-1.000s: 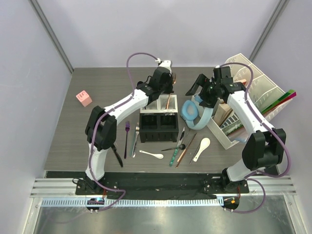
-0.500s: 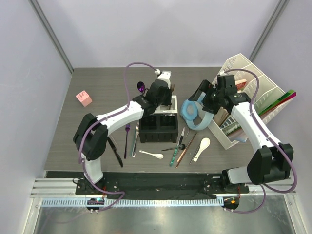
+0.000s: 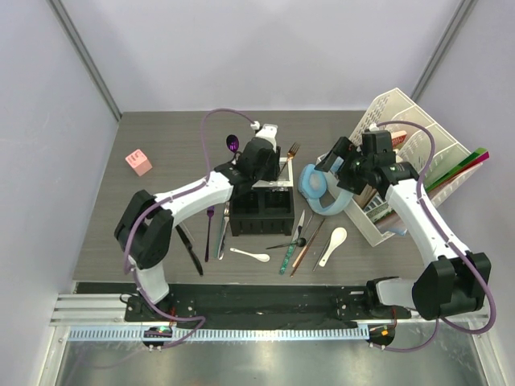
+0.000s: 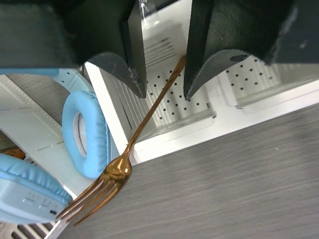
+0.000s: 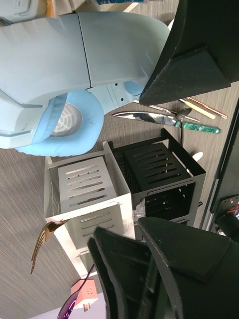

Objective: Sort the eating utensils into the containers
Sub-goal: Place the fork in the container.

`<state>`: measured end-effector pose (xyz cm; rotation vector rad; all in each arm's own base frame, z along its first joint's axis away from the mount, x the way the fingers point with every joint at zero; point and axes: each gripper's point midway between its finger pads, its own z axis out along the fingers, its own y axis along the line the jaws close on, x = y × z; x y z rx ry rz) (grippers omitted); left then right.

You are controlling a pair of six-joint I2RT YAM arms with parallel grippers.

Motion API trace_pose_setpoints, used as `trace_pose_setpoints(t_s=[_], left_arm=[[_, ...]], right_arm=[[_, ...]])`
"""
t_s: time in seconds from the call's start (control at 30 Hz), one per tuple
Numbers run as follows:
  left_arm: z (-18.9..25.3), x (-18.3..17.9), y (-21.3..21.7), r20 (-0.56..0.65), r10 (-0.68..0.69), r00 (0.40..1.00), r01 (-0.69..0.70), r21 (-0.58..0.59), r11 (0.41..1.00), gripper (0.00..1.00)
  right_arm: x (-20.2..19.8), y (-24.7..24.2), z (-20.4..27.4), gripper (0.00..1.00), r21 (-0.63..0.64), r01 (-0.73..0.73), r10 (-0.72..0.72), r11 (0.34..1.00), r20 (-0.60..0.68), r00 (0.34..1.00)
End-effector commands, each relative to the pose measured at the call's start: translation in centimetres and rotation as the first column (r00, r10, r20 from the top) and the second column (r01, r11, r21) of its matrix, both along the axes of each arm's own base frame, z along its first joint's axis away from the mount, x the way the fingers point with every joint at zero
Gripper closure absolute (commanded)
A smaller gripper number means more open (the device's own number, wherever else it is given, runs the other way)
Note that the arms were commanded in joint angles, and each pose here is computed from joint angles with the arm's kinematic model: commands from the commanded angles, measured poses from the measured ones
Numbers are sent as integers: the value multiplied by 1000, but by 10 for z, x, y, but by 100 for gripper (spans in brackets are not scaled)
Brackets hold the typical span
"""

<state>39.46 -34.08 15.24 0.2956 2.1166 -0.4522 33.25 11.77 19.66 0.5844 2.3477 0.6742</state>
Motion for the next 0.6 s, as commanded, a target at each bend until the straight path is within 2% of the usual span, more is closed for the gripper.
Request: trace_pose_setpoints(t_s=[0.0,0.03,0.1,0.17,0.27,0.3,0.37,0.47,0.53,0.57], left_arm=[[64,-3,26,81,88,993,-86,-31,996,63],[73,-2,37,74,123,990,-120,-44,992,63],[78,-7,62,63,184,981,-183,-23,983,48],[89,-12,93,55,264,963,-263,-22,965,41],[66,-25,144,-45,368,929,-366,54,929,41],[39,-35,159,-98,391,915,-381,109,918,41],[15,-46,180,-167,408,898,-390,129,912,42],[-21,-64,199,-214,427,878,-389,196,900,42],[-40,-73,205,-256,427,867,-377,223,899,42],[-47,-74,204,-275,424,863,-370,228,901,43]], right_arm=[[0,-3,0,0,-9,29,-29,1000,0,1000],[1,-2,1,0,-2,33,-33,999,0,999],[5,-1,3,0,10,47,-47,999,8,999],[9,-2,5,0,20,67,-68,998,26,997],[12,-1,8,0,30,76,-77,997,26,997],[13,1,10,0,33,75,-76,997,31,997],[18,9,22,0,33,52,-54,998,72,996],[28,29,64,0,-9,-7,8,1000,214,977],[35,45,107,0,-39,-44,55,998,351,935],[36,54,117,0,-41,-66,77,997,373,925]])
